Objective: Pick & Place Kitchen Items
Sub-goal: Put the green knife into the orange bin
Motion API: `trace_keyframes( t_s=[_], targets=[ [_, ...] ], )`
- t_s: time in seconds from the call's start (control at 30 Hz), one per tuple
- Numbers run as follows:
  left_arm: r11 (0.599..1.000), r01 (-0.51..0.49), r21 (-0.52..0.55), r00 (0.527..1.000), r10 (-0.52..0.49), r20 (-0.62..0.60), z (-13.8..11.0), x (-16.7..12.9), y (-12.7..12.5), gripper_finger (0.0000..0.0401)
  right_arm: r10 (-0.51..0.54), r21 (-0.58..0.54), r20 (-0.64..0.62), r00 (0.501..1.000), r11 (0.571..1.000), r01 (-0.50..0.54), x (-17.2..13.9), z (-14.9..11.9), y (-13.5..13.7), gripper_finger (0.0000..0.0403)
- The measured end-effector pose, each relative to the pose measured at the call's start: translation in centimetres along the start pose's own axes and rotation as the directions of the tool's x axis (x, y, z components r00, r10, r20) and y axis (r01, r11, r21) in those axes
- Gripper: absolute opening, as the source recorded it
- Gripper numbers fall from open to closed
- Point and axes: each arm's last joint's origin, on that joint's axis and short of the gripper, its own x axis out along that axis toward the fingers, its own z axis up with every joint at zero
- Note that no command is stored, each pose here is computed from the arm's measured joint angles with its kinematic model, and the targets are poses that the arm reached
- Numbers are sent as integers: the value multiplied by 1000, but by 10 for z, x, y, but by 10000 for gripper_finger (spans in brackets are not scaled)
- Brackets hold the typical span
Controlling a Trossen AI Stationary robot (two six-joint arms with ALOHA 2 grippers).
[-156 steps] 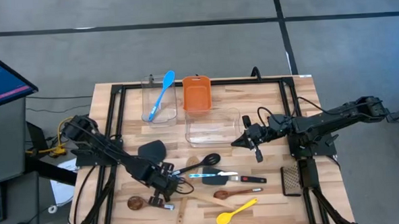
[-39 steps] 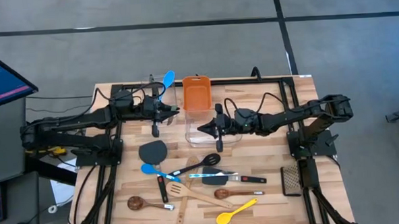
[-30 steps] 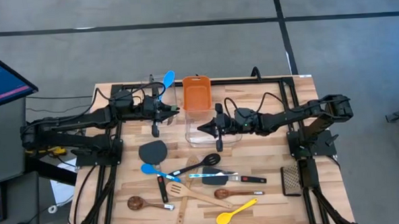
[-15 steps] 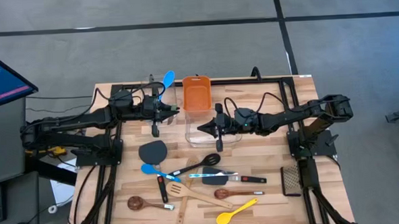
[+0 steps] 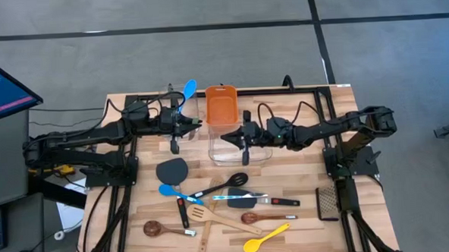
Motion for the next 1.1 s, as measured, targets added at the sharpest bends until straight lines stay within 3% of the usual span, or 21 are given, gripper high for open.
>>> trace_keyframes(
  t_s=[0.17,0.5,0.63,1.1],
  targets=[
    [1000,-1,2,1000,1,9,1,0,0,6,-5,11,25,1000,1000,4,3,9,-1,26],
    [1000,-2,-6,1000,2,23,2,0,0,6,-5,-58,63,998,998,8,7,21,-1,190],
    [1000,3,-8,1000,-3,30,3,0,-1,6,-11,-59,64,998,998,14,7,21,-3,228],
    [998,55,-21,997,-54,63,7,2,-12,6,-32,-60,126,991,997,40,42,-10,-12,206]
  ],
)
